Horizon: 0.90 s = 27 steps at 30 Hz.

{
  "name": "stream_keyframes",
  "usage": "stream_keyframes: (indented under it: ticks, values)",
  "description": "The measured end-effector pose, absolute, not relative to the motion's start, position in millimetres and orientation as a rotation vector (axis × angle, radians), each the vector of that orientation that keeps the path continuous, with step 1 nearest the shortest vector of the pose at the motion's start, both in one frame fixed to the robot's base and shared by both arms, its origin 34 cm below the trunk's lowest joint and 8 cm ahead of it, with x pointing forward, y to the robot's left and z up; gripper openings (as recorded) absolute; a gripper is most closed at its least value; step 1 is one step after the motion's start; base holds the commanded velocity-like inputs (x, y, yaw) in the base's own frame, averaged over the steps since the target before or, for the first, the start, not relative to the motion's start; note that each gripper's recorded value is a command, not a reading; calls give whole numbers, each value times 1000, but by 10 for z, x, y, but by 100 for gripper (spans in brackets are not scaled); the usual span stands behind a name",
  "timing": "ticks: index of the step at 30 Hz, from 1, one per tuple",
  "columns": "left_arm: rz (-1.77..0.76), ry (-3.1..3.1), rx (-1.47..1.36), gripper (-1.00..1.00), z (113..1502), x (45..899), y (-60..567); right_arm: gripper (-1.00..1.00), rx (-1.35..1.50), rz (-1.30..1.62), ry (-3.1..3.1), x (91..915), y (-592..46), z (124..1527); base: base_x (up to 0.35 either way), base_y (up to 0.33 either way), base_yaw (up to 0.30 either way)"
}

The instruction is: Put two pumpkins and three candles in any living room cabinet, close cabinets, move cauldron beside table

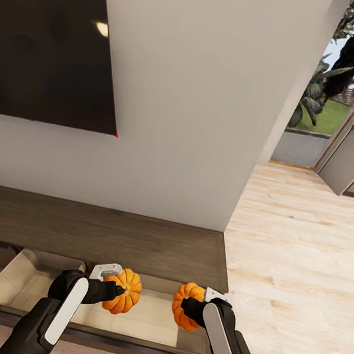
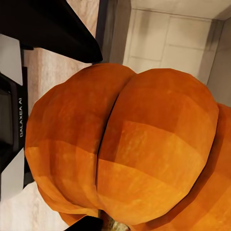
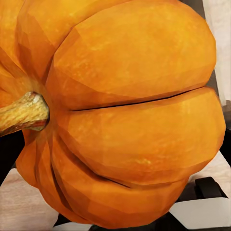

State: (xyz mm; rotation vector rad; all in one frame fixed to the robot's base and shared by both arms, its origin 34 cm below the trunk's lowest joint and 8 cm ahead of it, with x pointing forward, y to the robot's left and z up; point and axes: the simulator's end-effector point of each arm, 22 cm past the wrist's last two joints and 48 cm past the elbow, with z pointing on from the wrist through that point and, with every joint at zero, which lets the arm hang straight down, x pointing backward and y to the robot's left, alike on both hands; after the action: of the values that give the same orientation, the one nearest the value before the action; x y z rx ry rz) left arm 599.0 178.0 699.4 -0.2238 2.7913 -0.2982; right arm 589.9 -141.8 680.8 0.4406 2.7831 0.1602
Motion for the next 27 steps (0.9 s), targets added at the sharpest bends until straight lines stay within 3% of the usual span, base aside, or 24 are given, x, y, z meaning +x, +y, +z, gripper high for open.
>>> stream_keyframes:
  ticks: [27]
  values:
    - [-297,2792,-211,-100,6557,5984,1760,-100,439,163,2783,5895,-1417,6371,0,0,0]
